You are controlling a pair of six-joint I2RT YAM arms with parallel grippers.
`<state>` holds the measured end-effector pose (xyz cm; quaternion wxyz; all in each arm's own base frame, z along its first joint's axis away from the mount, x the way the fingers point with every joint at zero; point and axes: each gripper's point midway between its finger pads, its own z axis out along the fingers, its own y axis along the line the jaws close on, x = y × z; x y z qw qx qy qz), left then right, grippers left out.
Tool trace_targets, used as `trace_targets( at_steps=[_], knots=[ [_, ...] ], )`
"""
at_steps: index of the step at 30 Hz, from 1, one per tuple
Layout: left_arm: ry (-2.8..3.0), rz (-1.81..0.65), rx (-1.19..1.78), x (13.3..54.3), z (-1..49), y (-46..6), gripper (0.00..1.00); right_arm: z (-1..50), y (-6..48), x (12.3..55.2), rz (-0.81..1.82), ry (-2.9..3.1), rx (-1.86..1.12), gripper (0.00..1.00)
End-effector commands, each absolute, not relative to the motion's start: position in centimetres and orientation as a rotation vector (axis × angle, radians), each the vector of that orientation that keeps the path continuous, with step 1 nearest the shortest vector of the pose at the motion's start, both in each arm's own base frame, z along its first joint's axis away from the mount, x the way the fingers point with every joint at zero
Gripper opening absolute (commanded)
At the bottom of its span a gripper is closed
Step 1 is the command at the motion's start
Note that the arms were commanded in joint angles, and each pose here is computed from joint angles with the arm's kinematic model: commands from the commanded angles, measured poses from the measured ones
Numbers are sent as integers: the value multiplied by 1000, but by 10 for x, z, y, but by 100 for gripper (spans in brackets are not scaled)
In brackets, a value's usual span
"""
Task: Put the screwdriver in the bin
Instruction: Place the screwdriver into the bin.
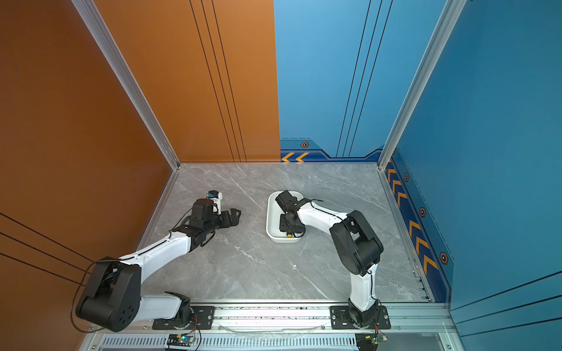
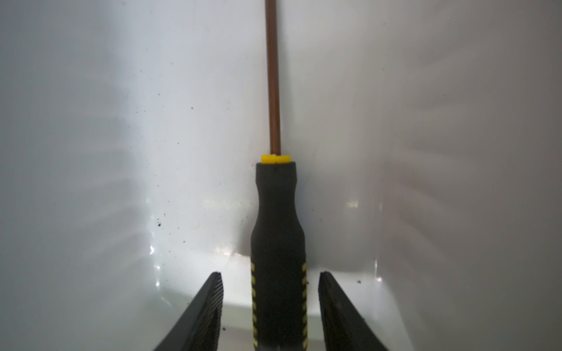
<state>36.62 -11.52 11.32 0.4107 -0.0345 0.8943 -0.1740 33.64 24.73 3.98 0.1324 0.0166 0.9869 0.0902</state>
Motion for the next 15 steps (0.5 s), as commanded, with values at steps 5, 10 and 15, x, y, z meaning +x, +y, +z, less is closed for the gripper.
trace_targets(
  at_steps=[5, 10, 15],
  knots=[
    [2246, -354, -87, 370, 115, -103, 98, 124, 258, 353, 362, 2652, -102, 58],
    [2134, -128, -34, 384, 146, -73, 98, 211, 205, 370, 282, 2402, -188, 61],
    [2028, -3, -56, 395, 172, -31, 98, 234, 108, 382, 170, 2234, -151, 64]
  ],
)
